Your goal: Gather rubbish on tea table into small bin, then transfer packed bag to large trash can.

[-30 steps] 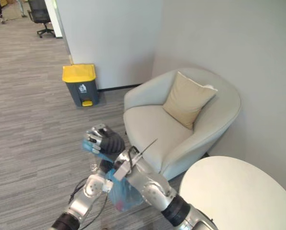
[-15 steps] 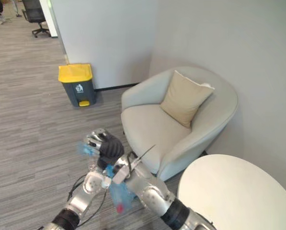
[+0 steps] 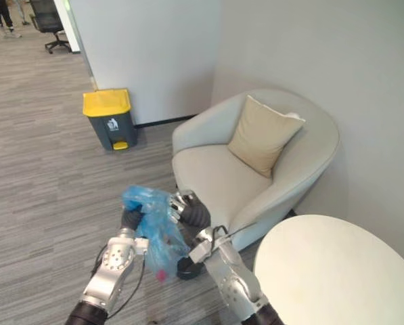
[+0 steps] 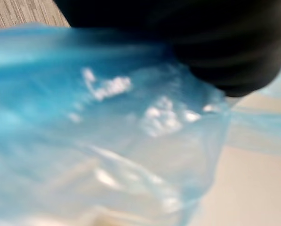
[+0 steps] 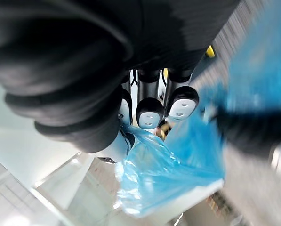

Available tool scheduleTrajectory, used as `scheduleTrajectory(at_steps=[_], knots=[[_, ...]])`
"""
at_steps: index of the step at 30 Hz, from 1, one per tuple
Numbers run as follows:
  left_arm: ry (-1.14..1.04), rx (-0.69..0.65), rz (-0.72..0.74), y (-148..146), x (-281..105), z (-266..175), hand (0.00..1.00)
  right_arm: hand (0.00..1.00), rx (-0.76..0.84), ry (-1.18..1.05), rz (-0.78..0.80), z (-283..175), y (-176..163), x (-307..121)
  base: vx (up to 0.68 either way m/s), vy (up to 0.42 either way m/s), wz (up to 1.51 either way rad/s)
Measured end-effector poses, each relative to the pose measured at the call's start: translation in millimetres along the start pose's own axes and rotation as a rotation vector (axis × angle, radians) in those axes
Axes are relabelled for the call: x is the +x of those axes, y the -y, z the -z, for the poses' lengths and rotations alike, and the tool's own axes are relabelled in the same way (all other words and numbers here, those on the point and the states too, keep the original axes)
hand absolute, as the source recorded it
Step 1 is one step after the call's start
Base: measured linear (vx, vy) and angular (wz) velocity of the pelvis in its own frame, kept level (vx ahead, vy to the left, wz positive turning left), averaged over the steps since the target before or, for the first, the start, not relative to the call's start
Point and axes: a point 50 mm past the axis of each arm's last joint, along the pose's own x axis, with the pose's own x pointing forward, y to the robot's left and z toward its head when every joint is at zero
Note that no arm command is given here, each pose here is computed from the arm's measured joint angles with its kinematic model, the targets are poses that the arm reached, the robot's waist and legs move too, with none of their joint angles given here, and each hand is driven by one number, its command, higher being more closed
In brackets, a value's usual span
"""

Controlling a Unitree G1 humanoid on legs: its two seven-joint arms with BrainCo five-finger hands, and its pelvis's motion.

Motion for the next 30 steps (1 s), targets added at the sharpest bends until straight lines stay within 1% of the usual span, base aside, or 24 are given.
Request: scheduleTrajectory(at_steps=[2, 3, 5, 6, 8, 9, 10, 12, 13, 14, 16, 19, 22, 25, 26, 27, 30], knots=[[0.018, -0.02, -0.001, 1.4, -2.9, -4.2, 1.0, 0.0, -0.086, 0.035, 0.034, -6.6, 3.7, 0.2, 0.0, 0.0, 0.0], [0.028, -0.031, -0.005, 1.1, -4.3, -6.3, 1.0, 0.0, -0.165, 0.062, 0.058, -12.6, 5.7, 0.3, 0.0, 0.0, 0.0], [0.037, -0.041, -0.001, -0.5, -6.0, -7.3, 1.0, 0.0, -0.272, 0.097, 0.071, -21.6, 5.8, -0.2, 0.0, 0.0, 0.0], [0.031, -0.058, -0.01, -3.0, -7.4, -5.7, 1.0, 0.0, -0.365, 0.126, 0.081, -28.3, 5.4, -0.6, 0.0, 0.0, 0.0], [0.018, -0.059, -0.023, -7.0, -9.5, -2.4, 1.0, 0.0, -0.437, 0.145, 0.084, -34.1, 5.5, -1.7, 0.0, 0.0, 0.0], [0.011, -0.06, -0.021, -9.0, -10.7, -0.6, 1.0, 0.0, -0.519, 0.155, 0.088, -37.0, 6.8, -3.0, 0.0, 0.0, 0.0], [0.0, -0.058, -0.028, -12.6, -12.5, 2.2, 1.0, 0.0, -0.61, 0.149, 0.089, -38.8, 9.4, -5.2, 0.0, 0.0, 0.0], [-0.015, -0.061, -0.045, -16.9, -15.1, 5.7, 1.0, 0.0, -0.701, 0.129, 0.086, -40.4, 13.6, -8.1, 0.0, 0.0, 0.0], [-0.03, -0.064, -0.054, -19.9, -16.9, 9.5, 1.0, 0.0, -0.775, 0.117, 0.1, -42.3, 18.4, -11.4, 0.0, 0.0, 0.04], [-0.048, -0.062, -0.056, -22.7, -19.2, 13.8, 1.0, 0.0, -0.813, 0.11, 0.116, -42.6, 22.0, -15.6, 0.0, 0.0, 0.07], [-0.095, -0.056, -0.074, -27.3, -22.8, 24.9, 1.0, 0.0, -0.837, 0.091, 0.155, -41.2, 28.4, -23.1, 0.0, 0.0, 0.08], [-0.193, -0.046, -0.107, -34.4, -31.9, 47.2, 1.0, 0.0, -0.844, 0.043, 0.202, -34.2, 36.4, -34.1, 0.0, 0.0, 0.02], [-0.279, -0.061, -0.15, -41.7, -42.8, 66.0, 1.0, 0.0, -0.775, -0.05, 0.315, -15.0, 54.9, -49.6, 0.0, 0.0, 0.0], [-0.349, -0.06, -0.169, -46.4, -51.5, 81.1, 1.0, 0.0, -0.584, -0.162, 0.45, 16.2, 73.1, -69.9, 0.0, 0.0, 0.0], [-0.386, -0.062, -0.18, -48.8, -55.3, 88.9, 1.0, 0.0, -0.46, -0.213, 0.511, 32.5, 80.9, -79.5, 0.0, 0.0, 0.0], [-0.405, -0.063, -0.182, -50.0, -57.4, 92.9, 1.0, 0.0, -0.406, -0.233, 0.538, 39.6, 84.1, -83.3, 0.0, 0.0, 0.0], [-0.523, -0.086, -0.198, -54.1, -71.9, 116.2, 1.0, 0.0, -0.211, -0.339, 0.683, 69.4, 101.3, -109.0, 0.0, 0.0, 0.0]])
